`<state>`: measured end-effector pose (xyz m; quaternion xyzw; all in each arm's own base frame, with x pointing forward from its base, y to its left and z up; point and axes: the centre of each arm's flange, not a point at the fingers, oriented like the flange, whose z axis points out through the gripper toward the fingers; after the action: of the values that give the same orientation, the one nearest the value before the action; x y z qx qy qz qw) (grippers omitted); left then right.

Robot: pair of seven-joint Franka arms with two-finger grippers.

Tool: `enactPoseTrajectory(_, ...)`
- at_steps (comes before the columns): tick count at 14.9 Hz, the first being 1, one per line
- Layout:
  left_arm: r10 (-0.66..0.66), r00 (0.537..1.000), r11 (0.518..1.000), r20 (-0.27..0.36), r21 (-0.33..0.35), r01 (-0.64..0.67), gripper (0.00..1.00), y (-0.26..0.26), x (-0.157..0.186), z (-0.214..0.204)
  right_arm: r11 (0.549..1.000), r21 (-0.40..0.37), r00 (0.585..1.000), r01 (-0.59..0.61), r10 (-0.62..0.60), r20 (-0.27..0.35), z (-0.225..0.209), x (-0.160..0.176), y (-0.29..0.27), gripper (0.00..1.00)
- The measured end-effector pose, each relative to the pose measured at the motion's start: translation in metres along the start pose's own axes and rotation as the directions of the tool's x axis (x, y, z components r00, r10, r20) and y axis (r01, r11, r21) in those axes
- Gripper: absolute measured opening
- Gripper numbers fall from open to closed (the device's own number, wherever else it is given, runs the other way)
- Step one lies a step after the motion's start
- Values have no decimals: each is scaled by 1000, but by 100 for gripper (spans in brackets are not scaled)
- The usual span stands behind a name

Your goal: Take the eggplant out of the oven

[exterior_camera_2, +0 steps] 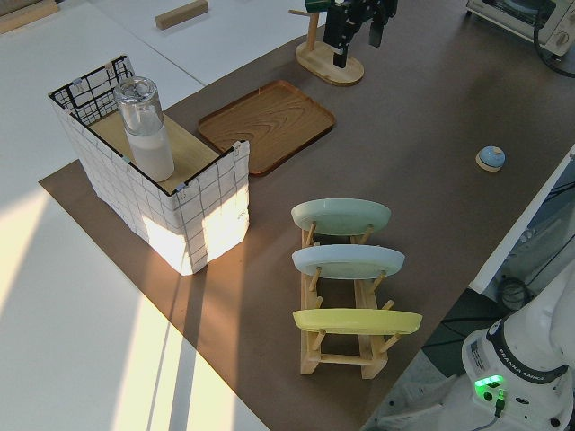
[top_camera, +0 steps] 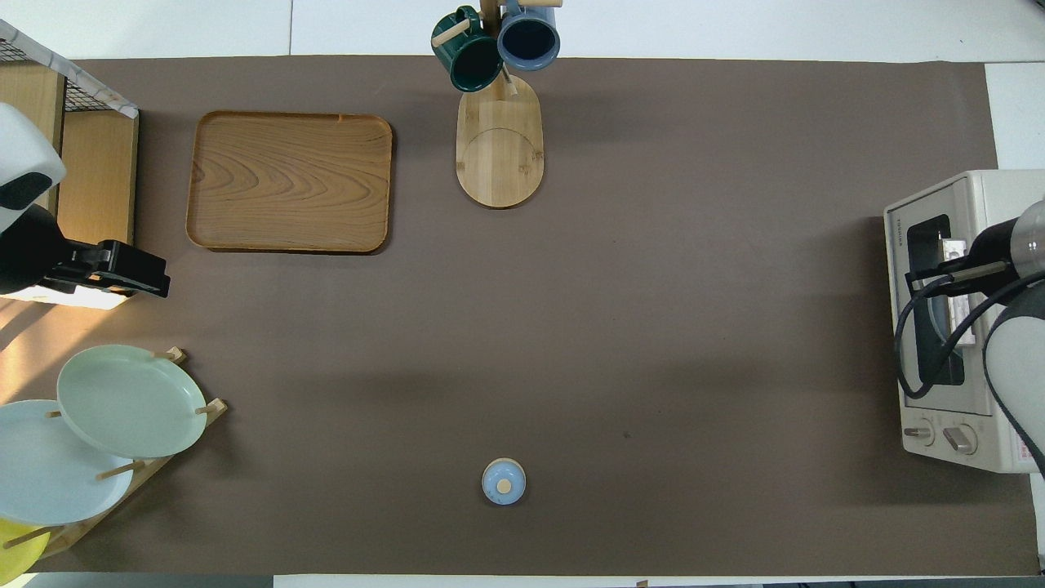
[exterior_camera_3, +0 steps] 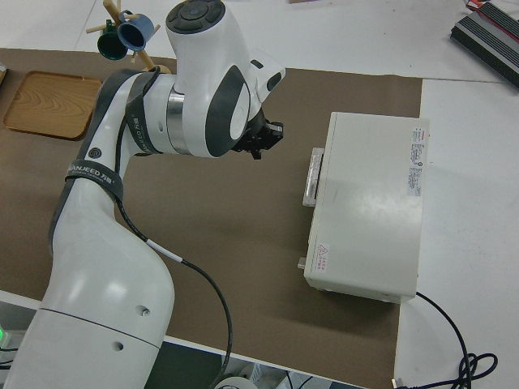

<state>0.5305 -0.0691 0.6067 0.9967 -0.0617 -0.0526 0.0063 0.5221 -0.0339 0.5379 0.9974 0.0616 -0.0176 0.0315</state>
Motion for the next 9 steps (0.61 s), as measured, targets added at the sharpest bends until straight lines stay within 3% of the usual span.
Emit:
enactPoseTrajectory(4,0,1000,1000,0,0,0,100,0,0,0,993,-105,998,-56,59,18,26,3,26,1)
enactPoseTrajectory(9,0,1000,1000,0,0,0,100,0,0,0,993,-110,998,-52,56,32,52,2,47,1)
